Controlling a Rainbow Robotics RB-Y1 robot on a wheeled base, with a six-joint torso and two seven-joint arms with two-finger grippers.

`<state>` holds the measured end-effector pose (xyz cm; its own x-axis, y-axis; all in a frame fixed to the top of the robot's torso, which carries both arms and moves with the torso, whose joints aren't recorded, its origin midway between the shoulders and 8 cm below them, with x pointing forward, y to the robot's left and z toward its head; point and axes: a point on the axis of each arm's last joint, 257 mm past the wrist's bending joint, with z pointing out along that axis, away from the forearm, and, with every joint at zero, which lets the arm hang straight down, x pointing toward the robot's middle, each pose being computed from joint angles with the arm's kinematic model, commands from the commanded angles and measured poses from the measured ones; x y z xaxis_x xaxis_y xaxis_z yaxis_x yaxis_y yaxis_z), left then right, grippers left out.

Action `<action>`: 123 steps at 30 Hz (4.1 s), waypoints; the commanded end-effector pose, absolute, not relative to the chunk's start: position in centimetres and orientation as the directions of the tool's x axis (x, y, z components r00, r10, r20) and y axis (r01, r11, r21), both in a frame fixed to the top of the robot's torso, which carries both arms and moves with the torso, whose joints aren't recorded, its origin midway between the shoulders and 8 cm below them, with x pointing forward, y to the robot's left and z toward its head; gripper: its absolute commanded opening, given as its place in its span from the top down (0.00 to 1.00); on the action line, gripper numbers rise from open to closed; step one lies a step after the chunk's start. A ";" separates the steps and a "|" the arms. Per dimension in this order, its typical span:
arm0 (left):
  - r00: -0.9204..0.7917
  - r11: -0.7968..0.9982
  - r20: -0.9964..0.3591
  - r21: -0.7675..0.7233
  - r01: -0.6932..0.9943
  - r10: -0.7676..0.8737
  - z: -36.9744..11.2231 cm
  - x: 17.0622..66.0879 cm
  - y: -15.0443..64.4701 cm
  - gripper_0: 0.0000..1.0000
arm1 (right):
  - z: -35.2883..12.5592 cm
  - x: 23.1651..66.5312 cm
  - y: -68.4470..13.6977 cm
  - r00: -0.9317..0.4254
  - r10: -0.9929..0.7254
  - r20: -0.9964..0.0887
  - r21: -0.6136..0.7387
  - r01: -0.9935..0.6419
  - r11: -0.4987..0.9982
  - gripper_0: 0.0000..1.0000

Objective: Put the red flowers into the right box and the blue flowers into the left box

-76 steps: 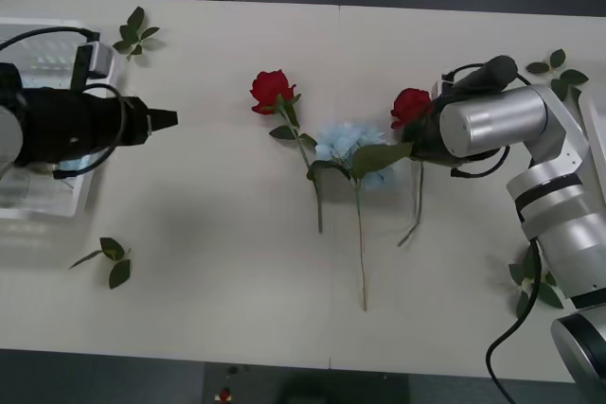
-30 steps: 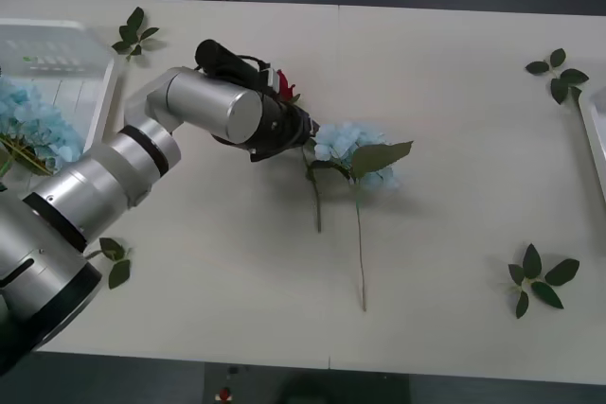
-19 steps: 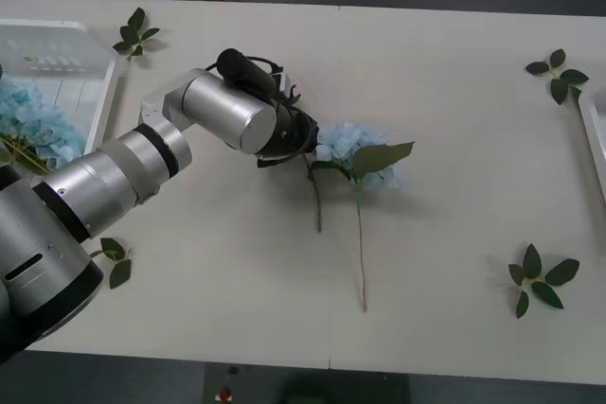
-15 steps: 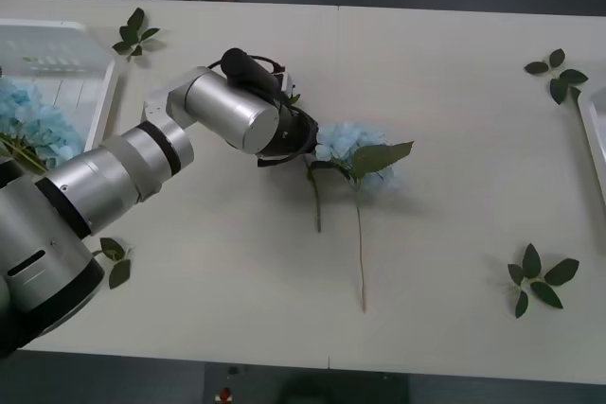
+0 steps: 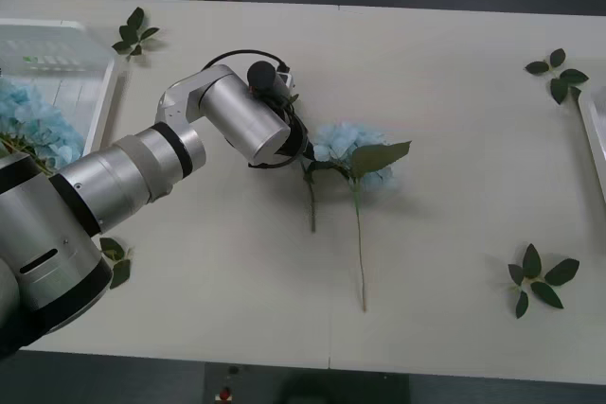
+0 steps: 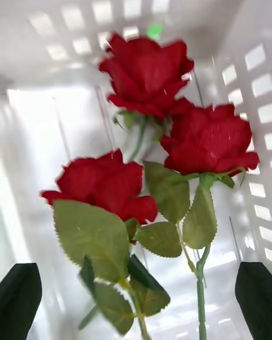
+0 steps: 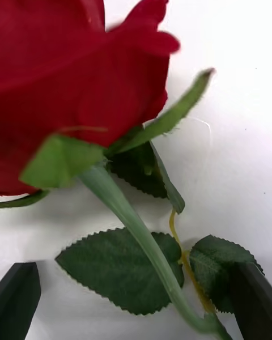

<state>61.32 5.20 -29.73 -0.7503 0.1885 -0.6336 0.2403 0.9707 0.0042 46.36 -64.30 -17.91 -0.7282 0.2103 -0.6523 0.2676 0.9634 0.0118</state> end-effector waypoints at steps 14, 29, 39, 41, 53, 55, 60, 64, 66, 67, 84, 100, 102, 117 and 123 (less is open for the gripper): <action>-0.706 0.929 -0.612 0.158 0.333 0.357 -30.8 61.3 7.5 0.94 | -8.5 46.8 -54.2 -0.672 0.230 -0.704 0.200 0.123 0.972 0.00; -0.678 0.900 -0.598 0.213 0.381 0.428 -30.9 61.3 8.0 1.00 | -7.6 46.8 -44.1 -0.618 0.052 -0.784 0.262 -0.254 0.931 0.00; -0.619 0.899 -0.709 0.046 0.436 0.337 -22.0 59.8 6.6 1.00 | -8.8 44.8 -39.0 -0.612 -0.248 -0.751 0.079 -0.456 0.887 0.00; -0.607 0.895 -0.725 0.029 0.445 0.326 -20.2 58.4 7.7 1.00 | -8.8 44.5 -38.4 -0.592 -0.295 -0.750 0.038 -0.484 0.874 0.00; -0.481 0.828 -0.804 0.026 0.560 0.350 -8.3 52.4 13.8 1.00 | -8.9 43.7 -33.0 -0.417 -0.326 -0.849 0.037 -0.661 0.749 0.00; -0.404 0.793 -0.834 0.062 0.607 0.374 -5.9 52.6 13.3 1.00 | -8.7 43.6 -31.9 -0.399 -0.303 -0.866 0.058 -0.680 0.731 0.00; -0.255 0.745 -0.895 0.118 0.656 0.366 -1.5 53.2 10.9 1.00 | -8.0 43.0 -29.6 -0.385 -0.236 -0.892 0.128 -0.716 0.687 0.00; -0.175 0.721 -0.936 0.107 0.684 0.305 1.3 53.2 8.6 1.00 | -7.2 42.0 -27.6 -0.433 -0.139 -0.891 0.251 -0.723 0.644 0.00; -0.148 0.710 -0.952 0.091 0.698 0.268 2.5 53.1 7.1 1.00 | -6.7 41.7 -26.7 -0.455 -0.088 -0.886 0.310 -0.722 0.619 0.00; -0.137 0.703 -0.958 0.085 0.706 0.253 3.1 52.9 6.4 1.00 | -6.5 41.5 -26.3 -0.465 -0.069 -0.882 0.332 -0.721 0.608 0.00; -0.150 0.551 -0.989 -0.133 0.824 -0.015 7.0 49.7 -5.8 1.00 | -4.8 40.9 -22.4 -0.524 0.070 -0.849 0.487 -0.725 0.486 0.00; -0.212 0.435 -0.949 -0.298 0.850 -0.235 7.1 50.5 -14.1 1.00 | -4.6 42.5 -19.4 -0.498 0.130 -0.857 0.499 -0.741 0.450 0.00; -0.236 0.413 -0.939 -0.324 0.851 -0.250 7.3 50.2 -14.3 1.00 | -5.0 42.8 -19.2 -0.501 0.133 -0.855 0.501 -0.734 0.458 0.00; -0.298 0.351 -0.912 -0.388 0.853 -0.282 7.8 49.1 -14.7 1.00 | -5.7 44.6 -17.5 -0.497 0.148 -0.855 0.500 -0.717 0.486 0.00; -0.298 0.351 -0.912 -0.388 0.853 -0.282 7.8 49.1 -14.7 1.00 | -5.8 44.9 -16.4 -0.496 0.147 -0.856 0.501 -0.722 0.478 0.00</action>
